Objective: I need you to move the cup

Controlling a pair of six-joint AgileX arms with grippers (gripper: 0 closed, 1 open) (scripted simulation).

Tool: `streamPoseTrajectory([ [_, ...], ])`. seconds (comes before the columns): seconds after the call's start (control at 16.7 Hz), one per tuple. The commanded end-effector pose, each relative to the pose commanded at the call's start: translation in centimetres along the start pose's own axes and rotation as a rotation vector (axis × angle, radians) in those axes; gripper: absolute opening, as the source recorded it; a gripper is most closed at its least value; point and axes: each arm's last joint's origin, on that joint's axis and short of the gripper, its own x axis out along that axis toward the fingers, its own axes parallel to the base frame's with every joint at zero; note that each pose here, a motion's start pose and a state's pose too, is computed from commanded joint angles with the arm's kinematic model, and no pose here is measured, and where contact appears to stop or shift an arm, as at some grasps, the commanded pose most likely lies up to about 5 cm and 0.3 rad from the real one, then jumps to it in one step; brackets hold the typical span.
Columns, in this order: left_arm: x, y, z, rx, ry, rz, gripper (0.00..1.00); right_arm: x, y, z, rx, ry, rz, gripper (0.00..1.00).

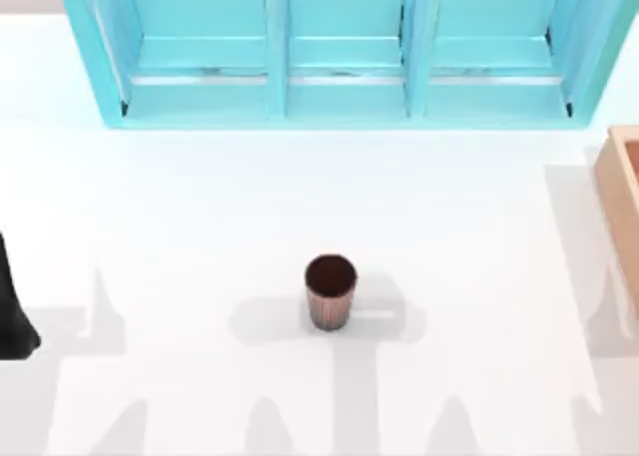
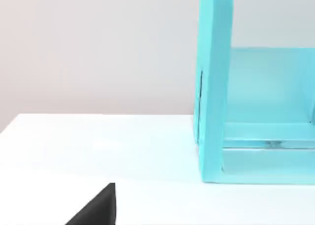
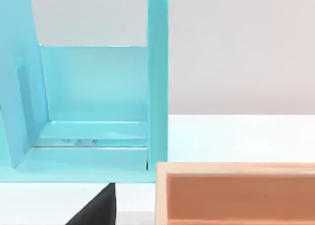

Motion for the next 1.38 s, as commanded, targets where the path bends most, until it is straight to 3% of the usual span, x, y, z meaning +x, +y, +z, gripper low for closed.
streamPoseTrajectory([
  [0.3,0.0,0.0,1.1,-0.037,0.047,0.004,1.0,0.0,0.0,0.0,0.0,0.0,0.0,1.0],
  [0.54,0.9,-0.2,4.9,-0.152,0.218,0.03,1.0,0.0,0.0,0.0,0.0,0.0,0.0,1.0],
  [0.72,3.5,-0.6,8.2,-0.247,0.438,0.065,1.0,0.0,0.0,0.0,0.0,0.0,0.0,1.0],
  [0.9,8.4,-2.0,10.1,-0.308,0.731,0.113,1.0,0.0,0.0,0.0,0.0,0.0,0.0,1.0],
  [1.14,15.8,-6.0,9.9,-0.304,1.111,0.181,1.0,0.0,0.0,0.0,0.0,0.0,0.0,1.0],
  [1.38,20.7,-12.3,8.9,-0.231,1.362,0.2,1.0,0.0,0.0,0.0,0.0,0.0,0.0,1.0],
])
